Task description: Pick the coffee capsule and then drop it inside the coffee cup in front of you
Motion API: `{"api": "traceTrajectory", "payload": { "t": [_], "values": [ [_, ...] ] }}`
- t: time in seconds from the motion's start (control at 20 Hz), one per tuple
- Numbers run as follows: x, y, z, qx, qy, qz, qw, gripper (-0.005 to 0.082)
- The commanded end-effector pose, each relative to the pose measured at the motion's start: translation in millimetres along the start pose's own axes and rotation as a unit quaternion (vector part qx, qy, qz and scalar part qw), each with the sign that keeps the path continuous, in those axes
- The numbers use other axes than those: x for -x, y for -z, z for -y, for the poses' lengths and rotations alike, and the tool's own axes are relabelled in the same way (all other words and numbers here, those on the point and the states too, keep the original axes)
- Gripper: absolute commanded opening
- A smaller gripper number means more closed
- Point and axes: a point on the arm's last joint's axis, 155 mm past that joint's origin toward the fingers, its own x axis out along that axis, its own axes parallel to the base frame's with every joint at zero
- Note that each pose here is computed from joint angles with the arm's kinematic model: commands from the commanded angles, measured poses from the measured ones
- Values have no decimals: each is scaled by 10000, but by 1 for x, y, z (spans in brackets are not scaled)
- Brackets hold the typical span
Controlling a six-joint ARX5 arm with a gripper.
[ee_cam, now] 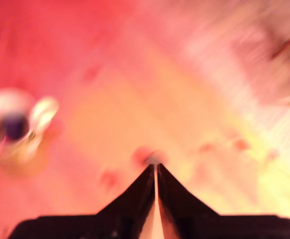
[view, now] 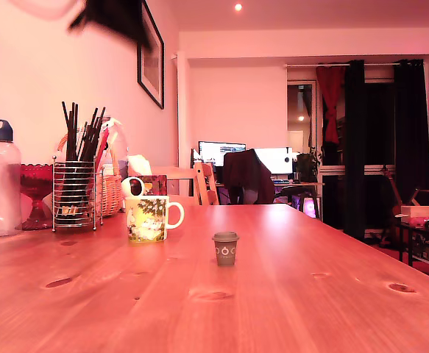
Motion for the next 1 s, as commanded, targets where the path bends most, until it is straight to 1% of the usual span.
{"api": "traceTrajectory", "payload": {
  "t": [0.0, 0.2, 0.35, 0.45, 0.6, 0.65, 0.8, 0.85, 0.95],
  "values": [
    [12, 3, 7, -124, -4, 225, 9997, -24],
    [27, 4, 25, -363, 67, 768, 9964, -23],
    [30, 13, 36, -507, 122, 1001, 9936, -24],
    [27, 22, 40, -556, 165, 1125, 9920, -23],
    [19, 37, 41, -631, 185, 1304, 9893, -24],
    [17, 41, 41, -615, 202, 1378, 9883, -23],
    [11, 49, 39, -731, 188, 1649, 9834, -23],
    [10, 51, 39, -717, 195, 1744, 9819, -24],
    [5, 54, 38, -787, 205, 1898, 9784, -23]
  ]
}}
